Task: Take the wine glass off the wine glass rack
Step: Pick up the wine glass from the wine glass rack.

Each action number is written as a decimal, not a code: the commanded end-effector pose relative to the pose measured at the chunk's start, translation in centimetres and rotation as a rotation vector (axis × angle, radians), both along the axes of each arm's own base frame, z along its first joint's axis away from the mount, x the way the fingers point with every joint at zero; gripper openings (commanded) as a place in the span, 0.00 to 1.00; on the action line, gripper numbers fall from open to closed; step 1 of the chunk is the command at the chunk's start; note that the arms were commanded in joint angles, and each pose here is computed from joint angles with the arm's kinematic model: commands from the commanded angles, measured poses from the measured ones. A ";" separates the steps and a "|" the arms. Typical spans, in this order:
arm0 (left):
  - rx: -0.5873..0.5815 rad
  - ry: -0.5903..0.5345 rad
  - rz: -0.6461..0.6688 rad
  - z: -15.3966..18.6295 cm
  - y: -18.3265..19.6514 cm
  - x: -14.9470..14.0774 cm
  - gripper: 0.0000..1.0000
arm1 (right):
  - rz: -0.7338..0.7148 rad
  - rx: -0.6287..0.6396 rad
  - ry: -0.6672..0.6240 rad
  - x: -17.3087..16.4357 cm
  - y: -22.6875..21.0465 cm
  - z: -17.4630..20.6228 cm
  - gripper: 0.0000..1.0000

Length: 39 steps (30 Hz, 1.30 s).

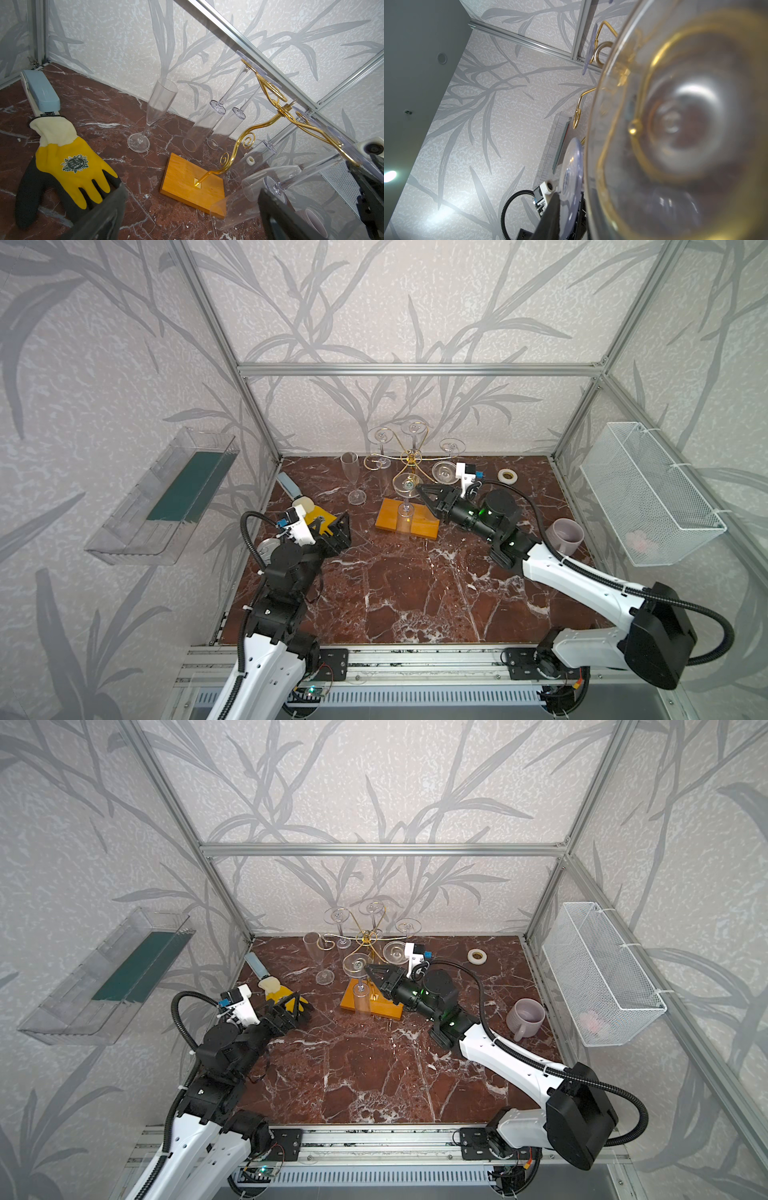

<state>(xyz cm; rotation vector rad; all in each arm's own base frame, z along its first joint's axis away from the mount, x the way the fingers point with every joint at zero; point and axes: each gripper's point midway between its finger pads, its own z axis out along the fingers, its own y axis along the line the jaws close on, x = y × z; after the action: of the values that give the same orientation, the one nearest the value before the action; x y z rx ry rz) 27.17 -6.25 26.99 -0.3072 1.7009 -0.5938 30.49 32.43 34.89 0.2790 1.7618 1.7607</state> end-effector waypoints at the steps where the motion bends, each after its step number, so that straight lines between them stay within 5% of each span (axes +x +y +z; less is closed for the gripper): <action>1: -0.014 0.012 0.010 -0.5 0.1 -0.2 0.99 | -0.001 0.009 0.012 0.0 0.3 -0.3 0.21; 21: -0.021 0.009 0.013 -0.4 0.3 -0.6 0.99 | -0.001 0.017 0.032 -0.5 0.2 -0.1 0.00; 39: -0.015 0.008 0.026 -0.5 0.6 -1.0 0.99 | -0.010 0.075 0.057 -1.1 -0.1 1.1 0.00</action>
<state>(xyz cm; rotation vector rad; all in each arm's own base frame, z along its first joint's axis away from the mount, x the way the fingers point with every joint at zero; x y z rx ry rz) 26.22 -5.93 27.51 -0.3143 1.6790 -0.6004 29.86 32.74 35.43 0.3451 1.7488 1.8106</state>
